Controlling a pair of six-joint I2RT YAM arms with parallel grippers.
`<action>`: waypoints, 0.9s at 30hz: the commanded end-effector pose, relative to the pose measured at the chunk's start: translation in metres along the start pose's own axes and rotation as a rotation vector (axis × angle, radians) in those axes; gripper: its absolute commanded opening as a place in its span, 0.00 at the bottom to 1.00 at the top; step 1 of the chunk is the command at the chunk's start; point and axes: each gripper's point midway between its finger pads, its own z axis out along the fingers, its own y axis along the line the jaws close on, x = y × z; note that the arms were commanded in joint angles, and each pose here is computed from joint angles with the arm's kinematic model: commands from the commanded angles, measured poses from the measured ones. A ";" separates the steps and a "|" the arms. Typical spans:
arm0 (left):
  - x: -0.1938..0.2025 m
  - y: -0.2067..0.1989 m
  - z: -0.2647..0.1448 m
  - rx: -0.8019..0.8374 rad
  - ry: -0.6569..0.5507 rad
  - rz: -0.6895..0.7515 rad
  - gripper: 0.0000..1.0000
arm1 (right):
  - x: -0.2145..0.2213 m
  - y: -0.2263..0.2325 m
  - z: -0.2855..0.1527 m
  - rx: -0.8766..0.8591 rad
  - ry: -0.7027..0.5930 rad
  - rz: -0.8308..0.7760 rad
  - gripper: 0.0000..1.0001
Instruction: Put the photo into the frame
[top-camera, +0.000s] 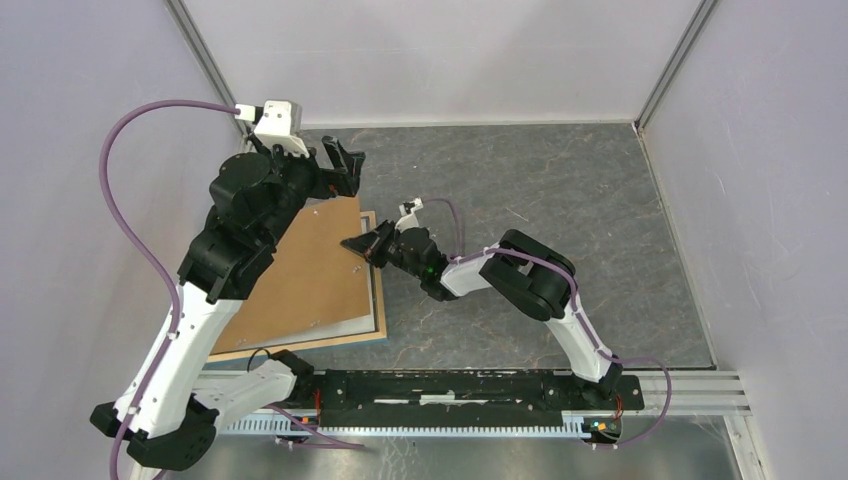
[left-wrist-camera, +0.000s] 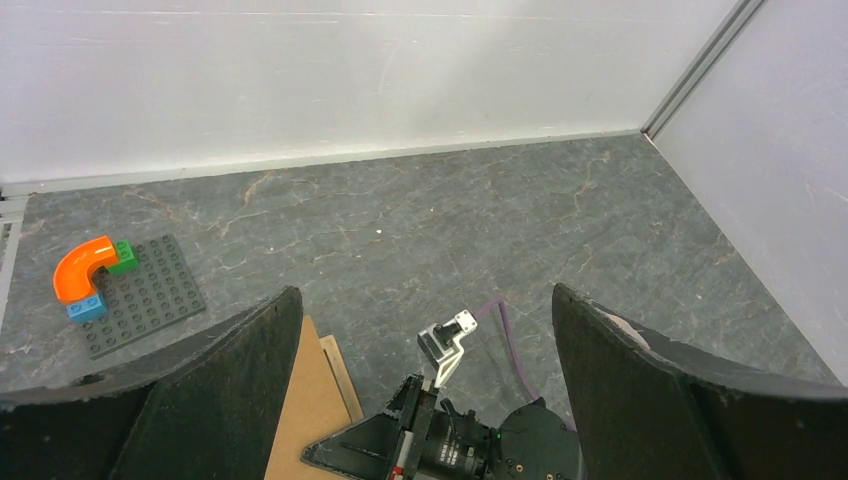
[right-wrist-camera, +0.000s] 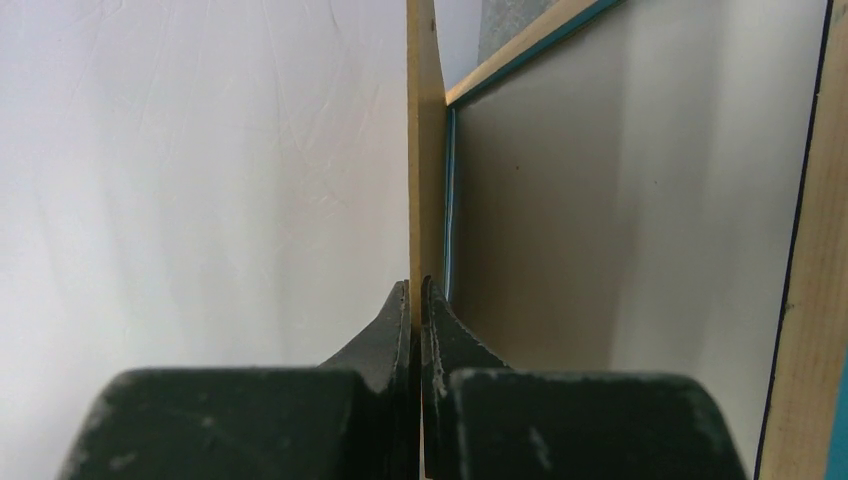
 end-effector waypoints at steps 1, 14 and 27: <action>-0.017 -0.004 -0.005 0.026 -0.046 -0.035 1.00 | -0.016 0.048 -0.004 -0.195 -0.095 0.032 0.00; -0.016 -0.004 -0.003 0.039 -0.041 -0.059 1.00 | -0.001 0.028 -0.006 -0.140 -0.059 0.042 0.00; -0.014 -0.004 -0.001 0.043 -0.035 -0.070 1.00 | 0.025 -0.002 0.000 -0.030 0.071 -0.075 0.22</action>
